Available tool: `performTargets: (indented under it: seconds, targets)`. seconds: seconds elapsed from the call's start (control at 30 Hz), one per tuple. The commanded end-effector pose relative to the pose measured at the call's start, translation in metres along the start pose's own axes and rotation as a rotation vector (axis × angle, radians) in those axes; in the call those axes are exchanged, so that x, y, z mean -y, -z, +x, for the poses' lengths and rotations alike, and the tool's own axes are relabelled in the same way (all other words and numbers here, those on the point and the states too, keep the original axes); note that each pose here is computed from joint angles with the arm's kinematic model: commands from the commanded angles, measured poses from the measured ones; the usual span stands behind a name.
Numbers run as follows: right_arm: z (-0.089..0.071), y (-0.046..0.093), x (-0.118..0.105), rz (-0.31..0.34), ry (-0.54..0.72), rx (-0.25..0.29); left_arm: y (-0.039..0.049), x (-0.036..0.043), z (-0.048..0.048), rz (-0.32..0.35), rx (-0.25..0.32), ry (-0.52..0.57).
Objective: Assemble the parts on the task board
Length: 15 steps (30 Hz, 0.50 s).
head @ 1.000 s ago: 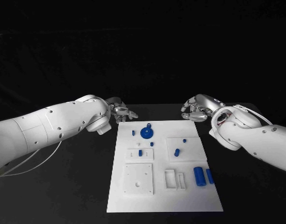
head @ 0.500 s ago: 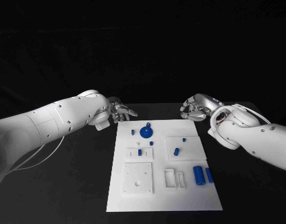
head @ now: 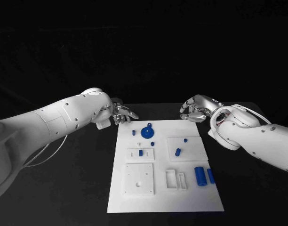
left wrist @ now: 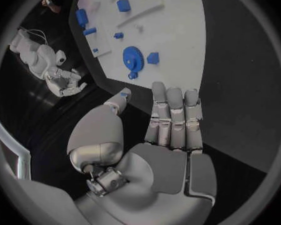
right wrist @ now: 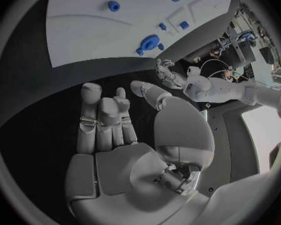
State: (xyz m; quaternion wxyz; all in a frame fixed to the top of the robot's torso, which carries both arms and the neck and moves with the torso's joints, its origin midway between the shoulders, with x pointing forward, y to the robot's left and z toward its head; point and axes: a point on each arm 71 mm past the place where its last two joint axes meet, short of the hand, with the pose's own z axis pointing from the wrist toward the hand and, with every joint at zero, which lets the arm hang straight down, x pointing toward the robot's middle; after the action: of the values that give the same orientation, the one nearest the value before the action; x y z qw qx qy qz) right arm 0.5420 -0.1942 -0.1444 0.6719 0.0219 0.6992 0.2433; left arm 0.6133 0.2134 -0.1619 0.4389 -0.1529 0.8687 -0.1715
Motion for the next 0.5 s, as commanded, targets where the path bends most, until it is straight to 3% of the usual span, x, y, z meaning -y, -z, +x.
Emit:
performTargets:
  seconds: [0.03, 0.5]
  targets:
    - [0.001, 0.0, -0.002, -0.008, 0.0, -0.014, -0.0009, 0.0027, 0.0053, 0.014, -0.071, -0.013]
    - [0.001, -0.001, -0.004, -0.012, -0.002, -0.011, -0.0081, 0.0012, 0.0163, -0.013, -0.13, -0.027]
